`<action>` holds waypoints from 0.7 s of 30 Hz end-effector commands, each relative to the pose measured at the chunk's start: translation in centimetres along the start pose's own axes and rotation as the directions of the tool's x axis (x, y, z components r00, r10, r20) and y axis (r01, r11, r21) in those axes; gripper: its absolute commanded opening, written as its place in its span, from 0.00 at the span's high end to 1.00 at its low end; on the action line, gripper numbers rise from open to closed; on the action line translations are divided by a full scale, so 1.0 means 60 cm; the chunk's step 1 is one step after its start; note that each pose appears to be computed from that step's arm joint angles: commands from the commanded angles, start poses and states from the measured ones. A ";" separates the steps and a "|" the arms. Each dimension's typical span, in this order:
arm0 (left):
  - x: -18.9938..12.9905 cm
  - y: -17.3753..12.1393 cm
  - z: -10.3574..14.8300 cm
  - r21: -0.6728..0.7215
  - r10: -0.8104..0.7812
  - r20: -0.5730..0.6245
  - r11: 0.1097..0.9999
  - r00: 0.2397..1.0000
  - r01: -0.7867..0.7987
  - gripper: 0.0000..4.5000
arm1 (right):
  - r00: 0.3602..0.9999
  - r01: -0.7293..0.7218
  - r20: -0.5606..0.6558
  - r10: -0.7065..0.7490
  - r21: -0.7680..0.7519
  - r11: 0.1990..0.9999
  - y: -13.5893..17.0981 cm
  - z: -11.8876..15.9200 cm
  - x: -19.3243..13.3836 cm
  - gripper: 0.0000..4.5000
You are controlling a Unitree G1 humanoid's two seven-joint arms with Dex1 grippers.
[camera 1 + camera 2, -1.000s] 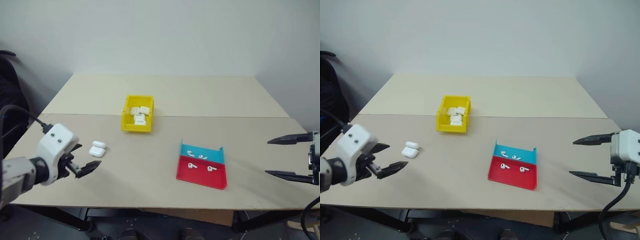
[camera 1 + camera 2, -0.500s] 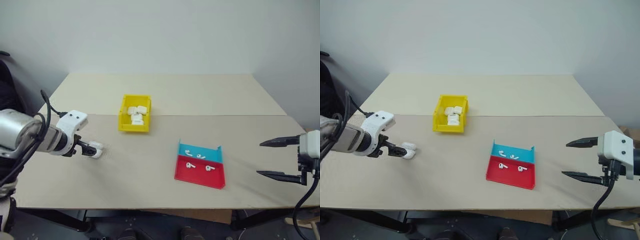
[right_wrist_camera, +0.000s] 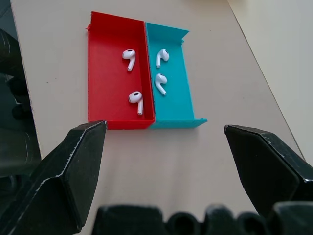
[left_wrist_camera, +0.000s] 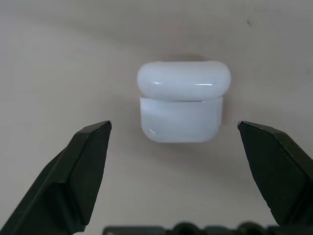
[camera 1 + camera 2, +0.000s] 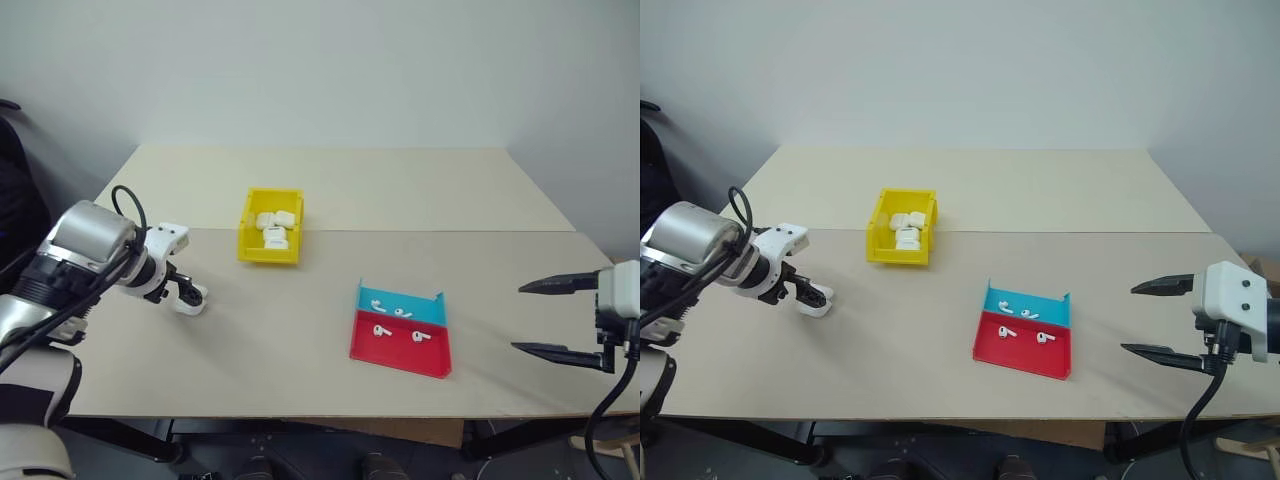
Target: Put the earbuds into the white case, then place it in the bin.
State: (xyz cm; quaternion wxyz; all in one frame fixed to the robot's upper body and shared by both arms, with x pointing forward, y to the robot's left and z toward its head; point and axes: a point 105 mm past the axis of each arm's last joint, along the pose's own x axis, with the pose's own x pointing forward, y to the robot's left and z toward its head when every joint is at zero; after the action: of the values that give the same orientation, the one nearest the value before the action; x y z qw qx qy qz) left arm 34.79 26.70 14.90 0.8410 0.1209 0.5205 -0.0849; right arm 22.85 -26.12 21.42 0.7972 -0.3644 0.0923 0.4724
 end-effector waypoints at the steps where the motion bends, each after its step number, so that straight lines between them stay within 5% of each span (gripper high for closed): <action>1: -0.008 0.005 0.016 0.027 0.007 0.025 1.000 1.000 -0.007 0.00 | 0.999 0.042 0.014 -0.042 -0.031 0.999 -0.007 0.016 -0.010 0.01; 21: 0.021 -0.002 0.013 0.050 -0.034 -0.028 0.998 0.999 0.036 0.00 | 0.999 0.053 -0.009 -0.053 -0.030 0.998 -0.005 0.009 -0.010 0.01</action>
State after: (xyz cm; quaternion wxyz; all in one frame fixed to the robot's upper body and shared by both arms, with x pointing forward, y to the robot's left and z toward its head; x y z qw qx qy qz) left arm 35.66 26.13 13.40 0.8236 0.1226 0.5419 -0.1140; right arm 22.74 -26.02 21.39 0.7998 -0.3691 0.0918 0.4644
